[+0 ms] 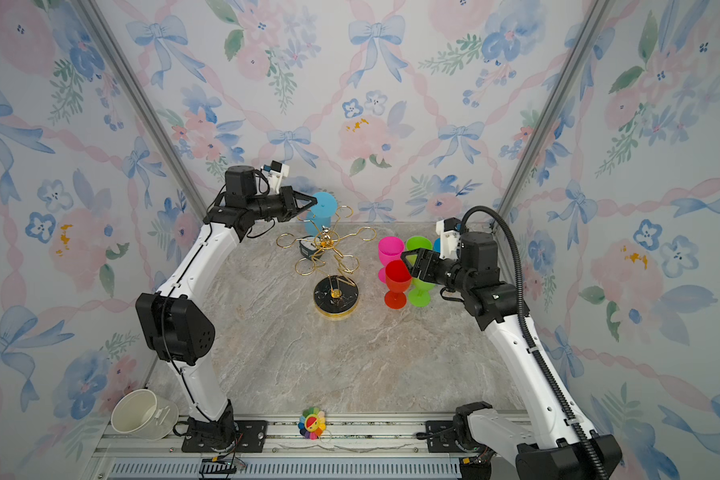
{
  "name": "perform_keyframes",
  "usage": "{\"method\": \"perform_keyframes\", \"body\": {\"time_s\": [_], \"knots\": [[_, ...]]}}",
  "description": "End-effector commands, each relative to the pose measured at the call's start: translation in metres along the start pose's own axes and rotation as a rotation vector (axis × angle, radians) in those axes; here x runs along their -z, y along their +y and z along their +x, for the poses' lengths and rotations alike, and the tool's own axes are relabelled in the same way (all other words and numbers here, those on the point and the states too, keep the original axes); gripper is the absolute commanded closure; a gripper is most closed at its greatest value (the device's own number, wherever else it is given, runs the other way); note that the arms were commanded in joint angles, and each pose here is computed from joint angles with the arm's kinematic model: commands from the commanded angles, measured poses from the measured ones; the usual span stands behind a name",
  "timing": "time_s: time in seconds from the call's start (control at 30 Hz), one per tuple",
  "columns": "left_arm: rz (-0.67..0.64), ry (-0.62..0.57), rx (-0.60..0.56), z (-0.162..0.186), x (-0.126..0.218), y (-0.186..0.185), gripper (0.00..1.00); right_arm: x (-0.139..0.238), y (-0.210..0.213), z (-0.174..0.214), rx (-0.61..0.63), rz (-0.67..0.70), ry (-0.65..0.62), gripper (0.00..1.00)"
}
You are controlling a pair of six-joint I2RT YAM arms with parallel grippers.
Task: Take the wine glass off the wine glass rack
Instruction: 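Pull the blue glass off the rack with the left gripper, then swing the held blue glass toward the robot and past the rack with the left gripper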
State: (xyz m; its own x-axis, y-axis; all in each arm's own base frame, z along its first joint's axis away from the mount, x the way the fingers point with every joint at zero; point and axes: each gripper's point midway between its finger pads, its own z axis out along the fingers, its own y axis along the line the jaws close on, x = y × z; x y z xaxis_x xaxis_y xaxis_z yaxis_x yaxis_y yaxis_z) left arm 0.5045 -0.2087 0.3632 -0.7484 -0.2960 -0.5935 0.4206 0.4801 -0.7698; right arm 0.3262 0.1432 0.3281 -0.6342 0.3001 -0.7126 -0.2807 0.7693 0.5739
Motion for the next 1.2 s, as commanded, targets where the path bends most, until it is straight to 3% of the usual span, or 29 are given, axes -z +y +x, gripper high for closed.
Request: {"method": "perform_keyframes", "body": {"time_s": [0.0, 0.23, 0.47, 0.6, 0.87, 1.0, 1.17], "knots": [[-0.013, -0.078, -0.033, -0.031, 0.013, 0.001, 1.0, 0.0, -0.001, 0.006, 0.002, 0.008, 0.01, 0.3], [-0.091, -0.22, -0.043, -0.079, 0.057, 0.02, 1.0, 0.005, -0.001, 0.007, 0.018, 0.018, 0.009, 0.3], [-0.282, -0.316, -0.038, -0.071, 0.123, 0.061, 1.0, 0.005, -0.002, 0.008, 0.025, 0.025, 0.019, 0.3], [-0.388, -0.34, -0.015, -0.045, 0.162, 0.087, 1.0, 0.005, -0.001, 0.006, 0.029, 0.021, 0.015, 0.3], [-0.533, -0.315, -0.09, 0.032, 0.193, 0.078, 1.0, -0.007, 0.004, 0.003, 0.016, -0.007, 0.026, 0.3], [-0.631, -0.243, -0.094, 0.08, 0.208, 0.085, 1.0, -0.01, 0.007, 0.002, 0.022, -0.013, 0.03, 0.3], [-0.596, -0.115, -0.097, 0.143, 0.199, 0.073, 1.0, -0.016, 0.006, 0.0, 0.025, -0.006, 0.041, 0.3]]}}
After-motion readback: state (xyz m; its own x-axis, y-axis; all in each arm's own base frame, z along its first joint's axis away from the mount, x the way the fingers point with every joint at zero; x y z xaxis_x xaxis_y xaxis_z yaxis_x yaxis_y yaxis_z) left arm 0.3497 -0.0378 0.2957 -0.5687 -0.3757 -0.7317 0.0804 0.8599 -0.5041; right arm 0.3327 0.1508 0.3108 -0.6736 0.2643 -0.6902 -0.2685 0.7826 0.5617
